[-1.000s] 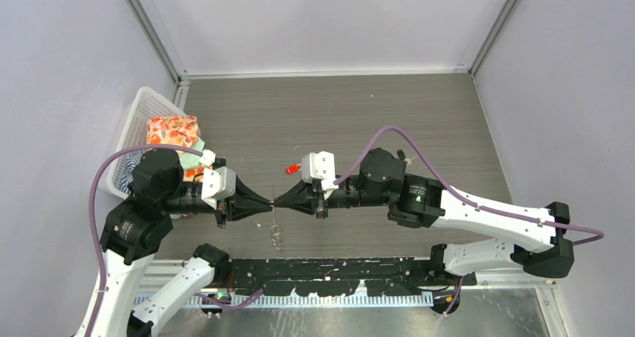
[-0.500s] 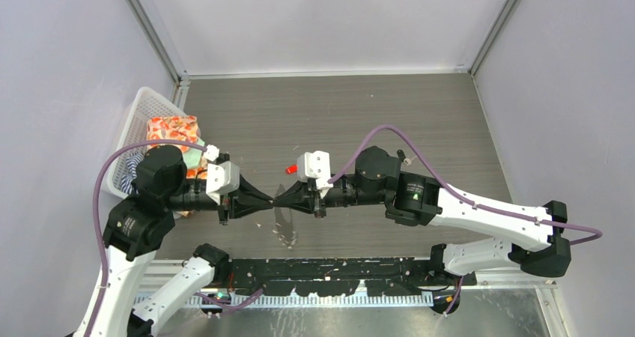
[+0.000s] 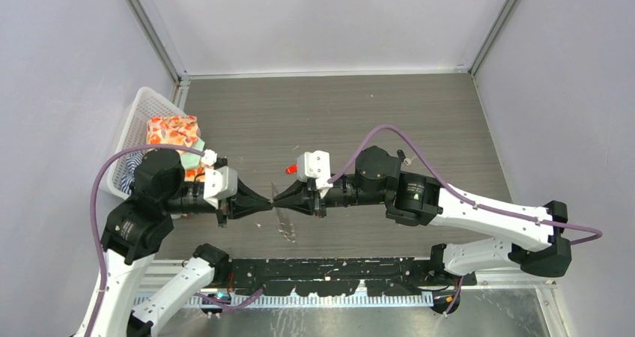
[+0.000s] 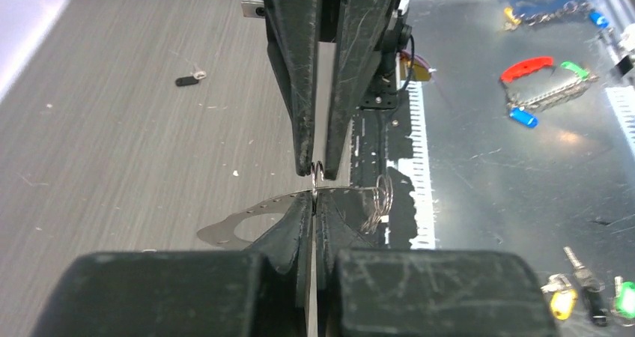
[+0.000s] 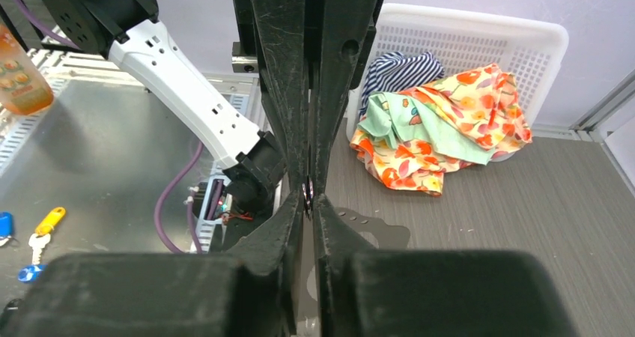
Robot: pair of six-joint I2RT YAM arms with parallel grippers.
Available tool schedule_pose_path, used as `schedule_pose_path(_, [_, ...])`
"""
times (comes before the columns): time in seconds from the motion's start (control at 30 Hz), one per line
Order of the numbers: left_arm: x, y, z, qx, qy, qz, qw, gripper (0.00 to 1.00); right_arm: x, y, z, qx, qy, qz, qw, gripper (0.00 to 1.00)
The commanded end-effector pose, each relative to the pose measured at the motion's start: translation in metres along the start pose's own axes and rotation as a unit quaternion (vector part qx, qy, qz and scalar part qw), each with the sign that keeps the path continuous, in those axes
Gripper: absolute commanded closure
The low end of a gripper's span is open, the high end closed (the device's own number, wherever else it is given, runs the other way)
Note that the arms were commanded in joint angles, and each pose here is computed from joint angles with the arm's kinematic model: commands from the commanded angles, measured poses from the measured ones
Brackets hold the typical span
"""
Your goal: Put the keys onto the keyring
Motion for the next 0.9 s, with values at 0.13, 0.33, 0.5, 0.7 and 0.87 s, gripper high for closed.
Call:
schedule_pose_path(0.13, [0.009, 0.002, -0.003, -0.144, 0.006, -0.009, 0.99, 1.0, 0.025, 0.043, -0.004, 0.014, -0.032, -0.064, 0.997, 0.56])
schedule_pose_path(0.33, [0.016, -0.007, -0.008, -0.307, 0.002, -0.012, 0.952, 1.0, 0.049, 0.045, -0.009, 0.025, -0.078, -0.053, 0.995, 0.47])
schedule_pose_path(0.5, [0.019, -0.018, -0.008, -0.449, 0.008, -0.011, 0.893, 1.0, 0.058, 0.038, -0.011, 0.025, -0.105, -0.037, 0.993, 0.45])
schedule_pose_path(0.7, [0.019, -0.02, -0.009, -0.481, 0.004, -0.011, 0.877, 1.0, 0.058, 0.029, -0.013, 0.016, -0.121, -0.022, 0.992, 0.45])
schedule_pose_path(0.87, [0.019, -0.023, -0.009, -0.457, 0.006, -0.007, 0.89, 1.0, 0.064, 0.022, -0.026, -0.014, -0.201, -0.004, 0.979, 0.44])
Point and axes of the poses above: each gripper's point midway between its finger pads, its own x axis back along the fingers, its own z axis along the line the jaws close on, y = z × x, the point moved 7 cm from there along x, back along the fingers, and after that the axes turned 6 degrees about x, right-handed, at the moved point
